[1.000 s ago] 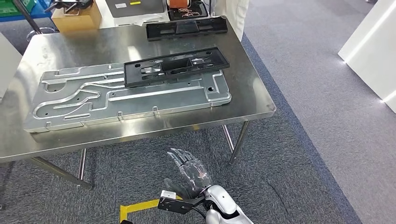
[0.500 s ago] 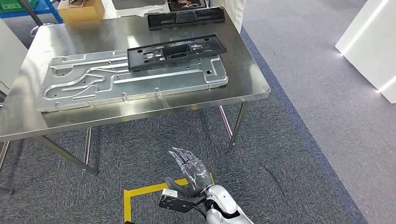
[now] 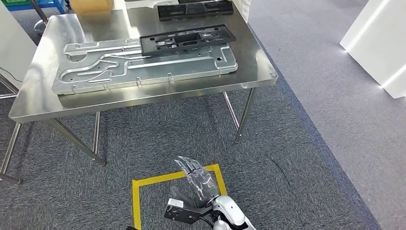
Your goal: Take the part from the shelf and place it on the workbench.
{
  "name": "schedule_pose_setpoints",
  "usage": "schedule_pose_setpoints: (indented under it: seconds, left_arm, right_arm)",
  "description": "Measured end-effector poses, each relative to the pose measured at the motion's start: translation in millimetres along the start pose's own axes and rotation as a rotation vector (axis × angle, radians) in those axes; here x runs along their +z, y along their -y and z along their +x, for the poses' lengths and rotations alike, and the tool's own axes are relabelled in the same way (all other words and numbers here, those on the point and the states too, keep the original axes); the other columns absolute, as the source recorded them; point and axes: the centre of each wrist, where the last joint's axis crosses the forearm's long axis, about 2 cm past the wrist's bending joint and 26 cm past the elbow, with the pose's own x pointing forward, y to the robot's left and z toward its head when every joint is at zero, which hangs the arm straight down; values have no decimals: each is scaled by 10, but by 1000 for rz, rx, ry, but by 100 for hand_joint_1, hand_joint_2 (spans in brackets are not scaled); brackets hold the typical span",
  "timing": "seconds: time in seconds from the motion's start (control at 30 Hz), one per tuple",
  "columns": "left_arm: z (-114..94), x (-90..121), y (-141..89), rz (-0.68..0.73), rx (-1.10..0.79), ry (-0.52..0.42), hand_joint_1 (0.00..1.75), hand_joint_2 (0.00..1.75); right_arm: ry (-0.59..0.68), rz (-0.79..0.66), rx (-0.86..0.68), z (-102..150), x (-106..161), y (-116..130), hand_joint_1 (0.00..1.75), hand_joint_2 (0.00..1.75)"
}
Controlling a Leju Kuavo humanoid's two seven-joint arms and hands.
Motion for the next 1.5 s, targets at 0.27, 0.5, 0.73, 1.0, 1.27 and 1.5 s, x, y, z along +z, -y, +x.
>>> schedule_pose_setpoints:
  seconds: [0.27,0.5,0.73,1.0,1.27,1.5]
  left_arm:
    - [-38,9,1,2,-2,-4,0,0]
    - [-17,1,-26,9,-11,3,0,0]
    - [-17,1,-26,20,-30,6,0,0]
    - [0,-1,-15,14,-63,-1,0,0]
    - [24,-6,-18,26,-65,2,0,0]
    - [33,-6,1,30,-60,6,0,0]
  right_arm:
    - [7,1,7,20,8,1,0,0]
    - [10,1,12,30,21,-2,0,0]
    - [14,1,16,30,25,-1,0,0]
    - [10,2,24,30,46,-3,0,0]
    - [1,-1,68,43,33,47,0,0]
    - [0,11,112,-25,70,71,0,0]
